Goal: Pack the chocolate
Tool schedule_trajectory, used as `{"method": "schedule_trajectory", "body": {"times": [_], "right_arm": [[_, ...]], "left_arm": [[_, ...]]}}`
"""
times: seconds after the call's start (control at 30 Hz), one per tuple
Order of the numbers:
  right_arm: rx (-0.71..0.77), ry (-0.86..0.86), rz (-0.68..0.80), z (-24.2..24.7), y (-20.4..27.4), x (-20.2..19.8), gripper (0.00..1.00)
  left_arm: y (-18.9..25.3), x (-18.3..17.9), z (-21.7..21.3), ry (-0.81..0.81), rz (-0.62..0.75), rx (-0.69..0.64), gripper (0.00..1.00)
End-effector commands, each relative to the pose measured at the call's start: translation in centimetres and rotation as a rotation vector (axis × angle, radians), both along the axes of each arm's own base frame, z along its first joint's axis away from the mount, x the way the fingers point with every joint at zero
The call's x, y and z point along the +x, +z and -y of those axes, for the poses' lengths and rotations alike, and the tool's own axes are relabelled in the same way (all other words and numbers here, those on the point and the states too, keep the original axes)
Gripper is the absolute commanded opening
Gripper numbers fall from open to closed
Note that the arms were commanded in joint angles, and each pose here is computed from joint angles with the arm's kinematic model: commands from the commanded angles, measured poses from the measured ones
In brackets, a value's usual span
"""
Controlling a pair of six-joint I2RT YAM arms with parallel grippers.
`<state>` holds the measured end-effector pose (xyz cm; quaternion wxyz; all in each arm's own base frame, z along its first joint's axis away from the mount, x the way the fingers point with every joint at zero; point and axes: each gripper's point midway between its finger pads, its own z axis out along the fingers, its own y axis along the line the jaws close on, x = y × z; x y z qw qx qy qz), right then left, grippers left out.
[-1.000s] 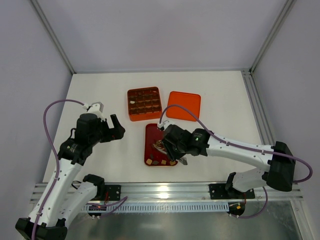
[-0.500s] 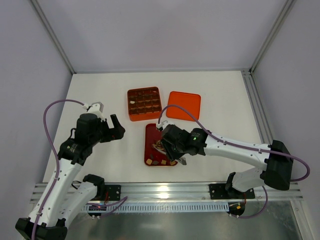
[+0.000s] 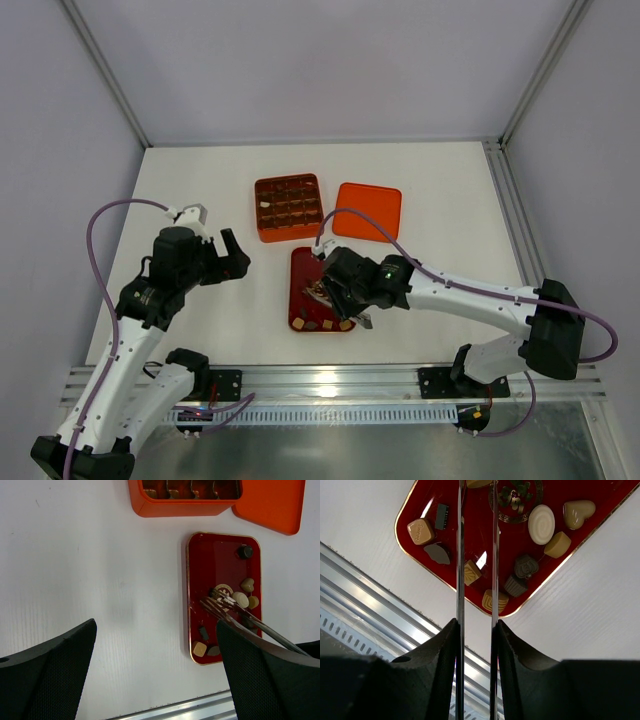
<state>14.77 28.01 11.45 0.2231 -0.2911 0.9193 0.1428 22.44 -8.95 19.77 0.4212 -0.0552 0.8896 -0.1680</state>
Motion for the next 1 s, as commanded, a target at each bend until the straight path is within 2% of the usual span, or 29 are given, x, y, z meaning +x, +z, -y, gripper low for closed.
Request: {"method": "schedule_trajectory", "body": {"times": [0.0, 0.97], "right_arm": [[0.051, 0.003, 0.024, -1.0, 1.2, 0.6, 0.36], [0.109, -0.040, 0.064, -0.3, 3.9, 1.9, 0.34]], "left_arm": [[0.6, 0.3, 0.0, 0.010, 0.031, -0.011, 1.00], [0.5, 0.3, 0.0, 0.010, 0.026, -0.010, 1.00]]}}
